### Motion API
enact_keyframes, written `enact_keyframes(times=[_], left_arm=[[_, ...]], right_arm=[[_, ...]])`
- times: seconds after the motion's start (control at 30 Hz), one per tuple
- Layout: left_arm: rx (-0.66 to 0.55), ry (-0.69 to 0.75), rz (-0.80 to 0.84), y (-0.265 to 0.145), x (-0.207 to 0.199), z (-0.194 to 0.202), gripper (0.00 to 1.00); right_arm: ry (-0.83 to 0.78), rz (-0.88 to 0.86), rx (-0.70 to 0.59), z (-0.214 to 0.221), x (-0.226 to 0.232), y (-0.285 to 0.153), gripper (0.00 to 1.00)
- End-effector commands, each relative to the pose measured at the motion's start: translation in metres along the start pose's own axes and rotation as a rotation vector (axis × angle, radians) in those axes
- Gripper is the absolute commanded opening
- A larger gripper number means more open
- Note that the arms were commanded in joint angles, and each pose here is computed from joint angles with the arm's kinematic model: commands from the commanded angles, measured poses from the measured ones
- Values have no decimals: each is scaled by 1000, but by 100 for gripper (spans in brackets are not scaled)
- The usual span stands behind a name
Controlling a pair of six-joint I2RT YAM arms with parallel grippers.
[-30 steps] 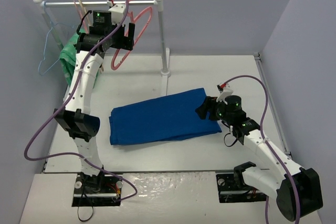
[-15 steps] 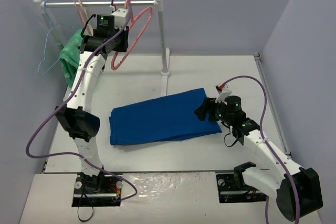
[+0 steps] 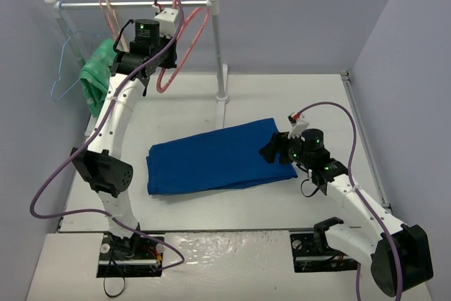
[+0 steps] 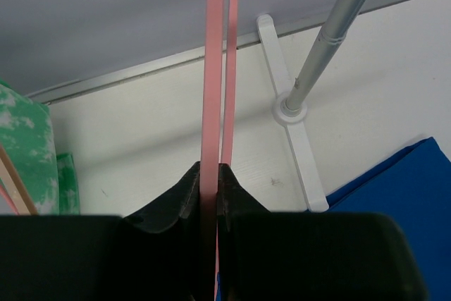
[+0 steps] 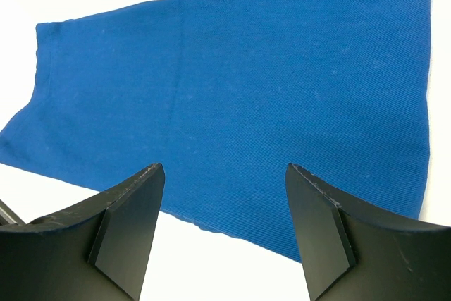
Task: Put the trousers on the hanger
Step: Pick up the hanger from the clothesline, then place the trousers on the hanger.
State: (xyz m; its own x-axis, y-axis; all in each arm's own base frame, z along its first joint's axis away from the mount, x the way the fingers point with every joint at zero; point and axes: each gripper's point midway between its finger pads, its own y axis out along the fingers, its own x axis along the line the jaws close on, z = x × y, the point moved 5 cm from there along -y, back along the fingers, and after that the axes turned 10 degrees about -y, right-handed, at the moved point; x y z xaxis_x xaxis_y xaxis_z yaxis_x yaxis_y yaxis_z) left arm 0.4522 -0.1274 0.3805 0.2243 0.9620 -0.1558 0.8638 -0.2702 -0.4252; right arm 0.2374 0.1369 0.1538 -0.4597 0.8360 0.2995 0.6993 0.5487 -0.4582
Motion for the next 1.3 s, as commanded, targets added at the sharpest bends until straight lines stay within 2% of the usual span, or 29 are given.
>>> enact_keyframes(times=[0.0,0.23,0.43,0.53,0.77,0.9,1.03,1.27], left_arm=[[-275,-31,11,-60,-9,-69,0],[-339,-50,37,-88,-16,-76,0],[-249,-64,35,-97,-15,-51,0],[-172,-73,30,-94,-14,-28,0],[-102,-101,-19,-97,-7,23,0],[-74,-123,-27,-116,-10,48,0],[-34,-168,15,-130,-28,89,0],[21,-279,93,-133,-72,157,0]], right_arm=[[-33,-38,-65,-11,5,0,67],[-35,-36,-67,-11,5,-1,66],[-26,-20,-71,-11,3,-1,67],[-17,-10,-65,-10,2,1,67],[-13,32,-59,-11,-4,4,67],[2,173,-47,-11,-21,4,67],[37,337,-42,-13,-41,1,67],[156,418,66,-4,-73,14,64]])
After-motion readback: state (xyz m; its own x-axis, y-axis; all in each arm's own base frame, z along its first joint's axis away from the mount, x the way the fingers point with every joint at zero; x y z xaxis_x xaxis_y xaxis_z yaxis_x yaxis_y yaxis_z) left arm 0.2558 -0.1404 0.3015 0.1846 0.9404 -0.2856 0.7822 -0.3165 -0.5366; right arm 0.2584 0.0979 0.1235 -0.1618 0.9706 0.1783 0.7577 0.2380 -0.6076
